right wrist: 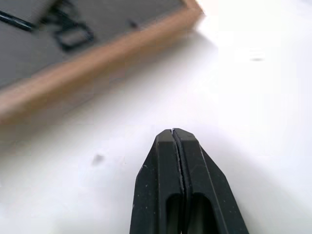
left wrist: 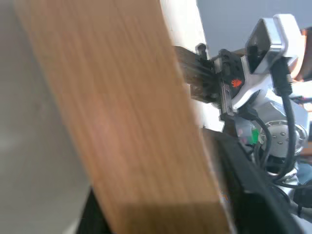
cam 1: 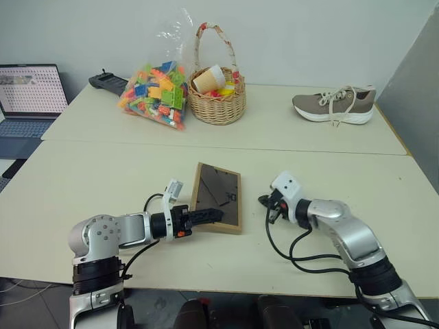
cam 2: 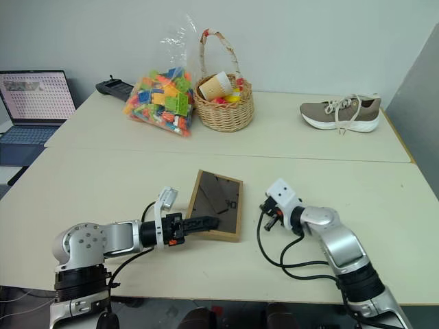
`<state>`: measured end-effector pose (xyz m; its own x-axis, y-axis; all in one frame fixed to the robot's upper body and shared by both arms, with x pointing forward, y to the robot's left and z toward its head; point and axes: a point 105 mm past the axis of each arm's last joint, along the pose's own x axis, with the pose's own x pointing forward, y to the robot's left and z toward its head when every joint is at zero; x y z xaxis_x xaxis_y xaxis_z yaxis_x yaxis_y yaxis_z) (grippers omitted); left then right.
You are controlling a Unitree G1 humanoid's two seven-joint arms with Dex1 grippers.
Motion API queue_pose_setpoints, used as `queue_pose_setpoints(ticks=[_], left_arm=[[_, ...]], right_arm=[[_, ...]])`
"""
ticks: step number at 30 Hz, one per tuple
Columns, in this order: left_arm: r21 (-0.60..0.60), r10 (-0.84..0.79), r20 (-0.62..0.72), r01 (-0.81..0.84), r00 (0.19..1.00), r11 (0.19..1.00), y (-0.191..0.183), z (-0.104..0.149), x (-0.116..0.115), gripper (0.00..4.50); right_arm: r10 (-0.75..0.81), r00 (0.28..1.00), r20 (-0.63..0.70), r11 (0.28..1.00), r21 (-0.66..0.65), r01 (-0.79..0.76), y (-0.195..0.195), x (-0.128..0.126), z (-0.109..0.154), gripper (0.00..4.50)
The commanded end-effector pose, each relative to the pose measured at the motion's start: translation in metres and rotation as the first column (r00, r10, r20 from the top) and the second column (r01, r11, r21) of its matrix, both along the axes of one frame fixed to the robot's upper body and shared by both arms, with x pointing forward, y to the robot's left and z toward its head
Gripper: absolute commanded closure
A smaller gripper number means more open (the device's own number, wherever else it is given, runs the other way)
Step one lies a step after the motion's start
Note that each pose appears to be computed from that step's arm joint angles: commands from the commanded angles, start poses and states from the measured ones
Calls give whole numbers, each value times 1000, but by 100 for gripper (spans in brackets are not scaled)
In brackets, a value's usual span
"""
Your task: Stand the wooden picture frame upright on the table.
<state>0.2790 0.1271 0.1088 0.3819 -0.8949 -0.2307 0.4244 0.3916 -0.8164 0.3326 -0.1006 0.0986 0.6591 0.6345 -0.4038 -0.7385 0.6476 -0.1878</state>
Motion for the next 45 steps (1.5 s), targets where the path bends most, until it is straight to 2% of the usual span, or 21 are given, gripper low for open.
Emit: queue_pose_setpoints(ticks=[1, 4, 7, 10, 15, 21, 24, 29, 33, 35, 37, 39, 41, 42, 43, 44, 45], left_arm=[[-49, -55, 131, 62, 990, 997, -7, 35, -1, 318], [-17, -81, 197, 86, 977, 996, -10, 47, 0, 319], [30, -129, 304, 126, 944, 992, -15, 64, 5, 319], [65, -161, 395, 147, 905, 987, -18, 77, 10, 319], [115, -197, 483, 161, 853, 980, -19, 84, 14, 319], [82, -193, 528, 176, 827, 981, -23, 97, 12, 319], [87, -193, 518, 173, 833, 981, -22, 91, 10, 319], [86, -181, 497, 160, 849, 983, -17, 85, 10, 319], [77, -177, 481, 160, 859, 984, -14, 81, 9, 319], [77, -176, 474, 159, 863, 984, -12, 79, 8, 319], [56, -161, 450, 152, 879, 987, -12, 78, 8, 319], [25, -151, 413, 154, 898, 988, -13, 78, 7, 319], [-23, -136, 377, 155, 916, 988, -14, 79, 6, 319], [-44, -125, 360, 151, 924, 988, -14, 80, 7, 319], [-69, -112, 340, 144, 934, 987, -14, 81, 8, 319], [-86, -111, 317, 145, 942, 986, -15, 81, 8, 319], [-109, -114, 301, 153, 947, 982, -17, 81, 7, 319]], right_arm=[[11, 993, 121, 995, 93, -22, -3, 13, 50, 450], [72, 991, 113, 978, 189, -92, 6, 14, 80, 450], [245, 967, 67, 884, 395, -251, 31, 3, 128, 404], [347, 937, 48, 813, 483, -325, 42, -3, 153, 326], [373, 927, 31, 779, 532, -331, 56, 6, 172, 206], [358, 933, 26, 829, 451, -331, 70, 17, 162, 70], [459, 888, 32, 768, 489, -415, 81, -1, 166, 7], [623, 782, 32, 656, 523, -544, 80, -38, 167, 7], [621, 783, 24, 647, 548, -530, 61, -41, 170, 7], [574, 819, 16, 683, 542, -489, 41, -36, 169, 7], [496, 868, 26, 747, 496, -442, 23, -30, 165, 7], [348, 932, 101, 850, 385, -359, 2, -15, 160, 7], [240, 941, 238, 928, 228, -294, -15, -4, 156, 7], [216, 919, 330, 954, 130, -271, -21, -1, 154, 7], [216, 845, 490, 975, -61, -214, -30, 4, 150, 7], [294, 731, 616, 948, -283, -143, -34, 5, 142, 7], [453, 561, 693, 852, -523, -42, -32, 2, 131, 7]])
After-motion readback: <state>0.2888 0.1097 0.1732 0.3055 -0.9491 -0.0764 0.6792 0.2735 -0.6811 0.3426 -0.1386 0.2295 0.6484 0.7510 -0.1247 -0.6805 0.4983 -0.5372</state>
